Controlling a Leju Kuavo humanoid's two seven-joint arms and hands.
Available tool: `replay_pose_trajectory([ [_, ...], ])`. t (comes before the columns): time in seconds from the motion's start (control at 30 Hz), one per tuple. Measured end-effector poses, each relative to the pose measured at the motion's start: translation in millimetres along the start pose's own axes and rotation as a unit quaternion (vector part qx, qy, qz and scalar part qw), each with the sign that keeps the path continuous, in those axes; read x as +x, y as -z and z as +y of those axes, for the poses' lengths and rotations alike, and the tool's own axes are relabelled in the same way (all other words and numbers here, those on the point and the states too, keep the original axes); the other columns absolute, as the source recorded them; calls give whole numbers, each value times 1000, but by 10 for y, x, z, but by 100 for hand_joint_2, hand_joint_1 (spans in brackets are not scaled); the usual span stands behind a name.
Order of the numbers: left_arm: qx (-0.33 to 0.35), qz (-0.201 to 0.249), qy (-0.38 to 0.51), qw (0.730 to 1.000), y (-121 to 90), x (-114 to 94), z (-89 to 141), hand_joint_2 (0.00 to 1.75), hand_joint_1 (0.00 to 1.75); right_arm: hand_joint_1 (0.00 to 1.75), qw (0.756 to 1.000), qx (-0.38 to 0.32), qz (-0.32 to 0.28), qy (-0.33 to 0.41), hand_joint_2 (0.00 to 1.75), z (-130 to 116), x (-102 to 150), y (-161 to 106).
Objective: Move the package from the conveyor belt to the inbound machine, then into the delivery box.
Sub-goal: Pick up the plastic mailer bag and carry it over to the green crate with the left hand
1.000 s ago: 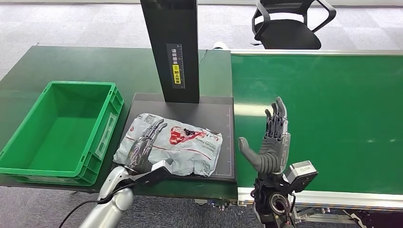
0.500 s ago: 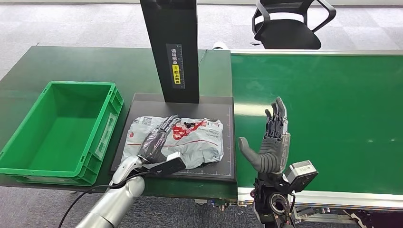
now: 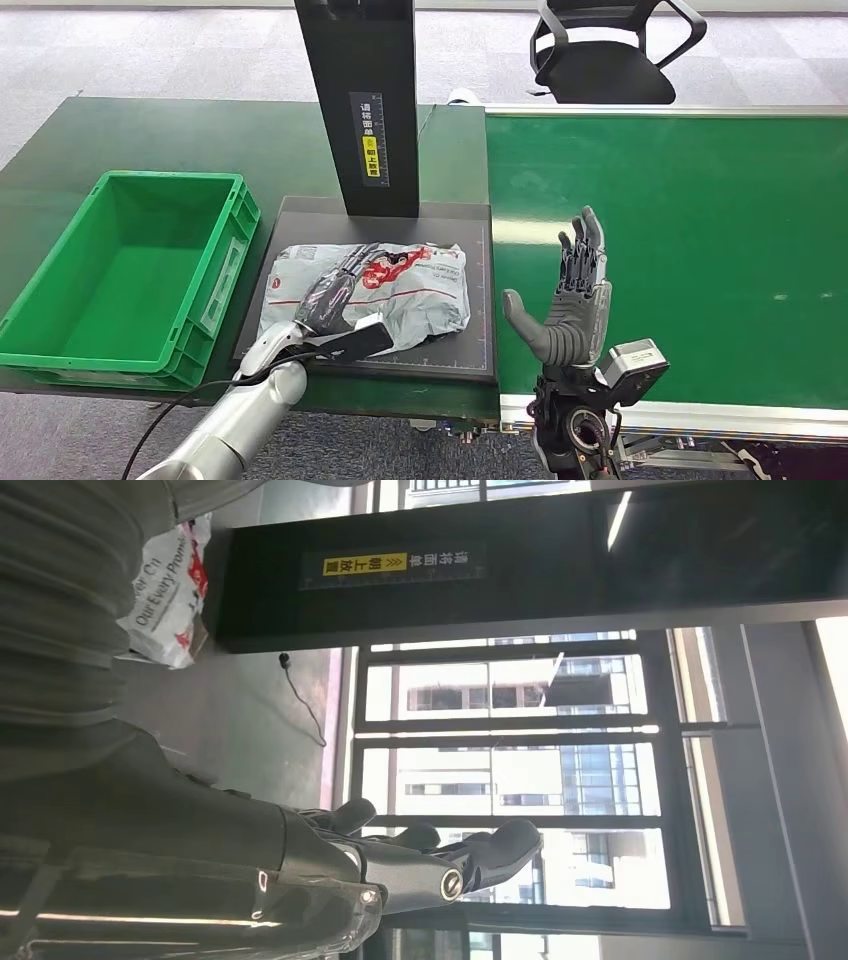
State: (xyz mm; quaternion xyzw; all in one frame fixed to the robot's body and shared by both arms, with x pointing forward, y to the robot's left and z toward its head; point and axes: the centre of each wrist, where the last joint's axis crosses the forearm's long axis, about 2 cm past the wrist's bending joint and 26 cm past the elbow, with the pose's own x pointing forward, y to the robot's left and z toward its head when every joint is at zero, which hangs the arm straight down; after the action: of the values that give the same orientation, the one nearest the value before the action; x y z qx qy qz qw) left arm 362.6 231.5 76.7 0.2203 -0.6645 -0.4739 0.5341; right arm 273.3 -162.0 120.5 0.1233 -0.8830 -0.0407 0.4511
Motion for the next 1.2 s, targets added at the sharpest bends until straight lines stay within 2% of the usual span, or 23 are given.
replay_pose_trajectory([
  [0.17,-17,1,12,1000,10,-19,-26,175,163,0,1000,0,4,-3,175,-18,-5,-32],
  [0.5,-41,-3,41,998,78,-3,6,175,175,0,1000,-1,5,-7,175,-30,-3,-50],
  [0.63,-23,-10,48,999,61,13,-28,175,175,0,1000,-2,5,-9,175,-32,-3,-51],
  [0.73,31,-37,26,999,19,44,-69,175,175,0,1000,-3,6,-10,175,-33,-5,-64],
  [0.87,145,-93,-35,984,13,160,-4,175,175,0,1000,-8,8,-13,175,-36,-5,-89],
  [1.03,292,-141,-112,939,36,278,303,175,175,0,1000,-16,10,-14,175,-43,0,-116],
  [1.2,401,-157,-153,889,-80,343,616,175,175,0,1000,-20,11,-14,175,-62,1,-123],
])
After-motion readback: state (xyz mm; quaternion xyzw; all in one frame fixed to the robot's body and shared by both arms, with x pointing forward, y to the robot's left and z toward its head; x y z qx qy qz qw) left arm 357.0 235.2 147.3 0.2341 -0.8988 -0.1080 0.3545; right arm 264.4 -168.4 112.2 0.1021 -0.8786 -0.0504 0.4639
